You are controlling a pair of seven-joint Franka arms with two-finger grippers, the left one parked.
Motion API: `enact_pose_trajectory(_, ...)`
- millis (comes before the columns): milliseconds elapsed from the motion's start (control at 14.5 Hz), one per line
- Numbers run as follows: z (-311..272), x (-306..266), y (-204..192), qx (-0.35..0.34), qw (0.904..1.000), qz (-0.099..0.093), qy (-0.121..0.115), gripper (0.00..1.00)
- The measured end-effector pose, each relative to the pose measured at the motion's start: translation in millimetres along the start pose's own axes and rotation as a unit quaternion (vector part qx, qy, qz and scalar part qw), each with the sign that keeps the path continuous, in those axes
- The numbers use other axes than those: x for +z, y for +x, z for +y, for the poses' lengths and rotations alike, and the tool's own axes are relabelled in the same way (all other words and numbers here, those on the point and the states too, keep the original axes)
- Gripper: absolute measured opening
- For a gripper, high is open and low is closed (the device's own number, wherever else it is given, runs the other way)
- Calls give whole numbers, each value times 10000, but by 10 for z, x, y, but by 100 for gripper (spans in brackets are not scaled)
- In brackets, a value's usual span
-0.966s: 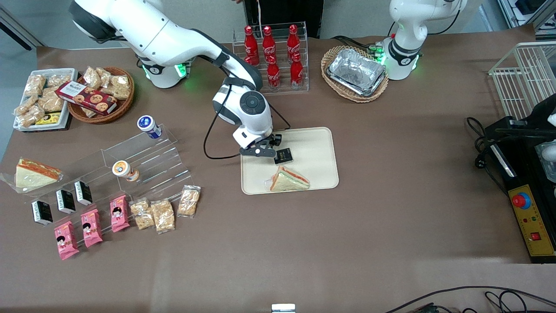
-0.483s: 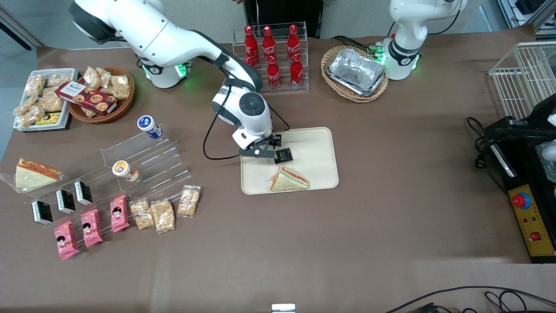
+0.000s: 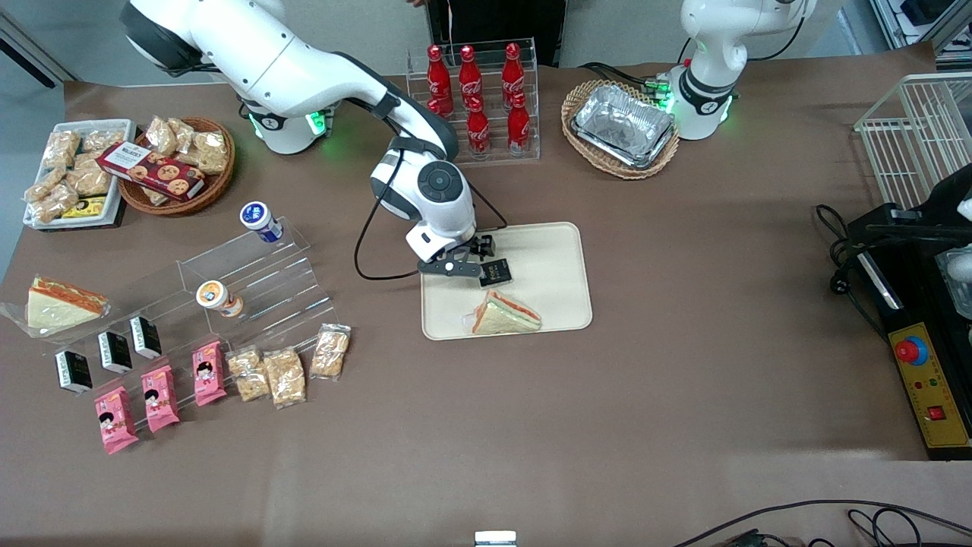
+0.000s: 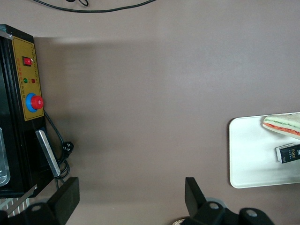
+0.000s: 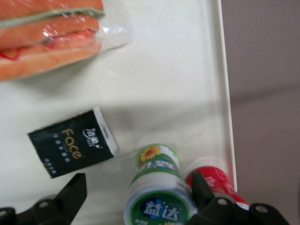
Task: Place green gum on tray
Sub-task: 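Open the right gripper and withdraw it from the tray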
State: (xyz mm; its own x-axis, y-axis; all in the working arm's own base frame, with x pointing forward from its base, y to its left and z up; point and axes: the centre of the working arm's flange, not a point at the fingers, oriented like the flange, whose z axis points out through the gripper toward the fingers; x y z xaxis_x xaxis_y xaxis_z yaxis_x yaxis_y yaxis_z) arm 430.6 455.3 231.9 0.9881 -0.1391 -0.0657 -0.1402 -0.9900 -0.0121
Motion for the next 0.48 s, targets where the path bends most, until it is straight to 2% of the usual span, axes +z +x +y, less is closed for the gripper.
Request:
enact_pose_trajectory(138, 8, -233, 47, 3, 9999, 120, -87, 100)
enact_pose_trajectory(483, 173, -1233, -24, -33, 9968, 538, -588, 100)
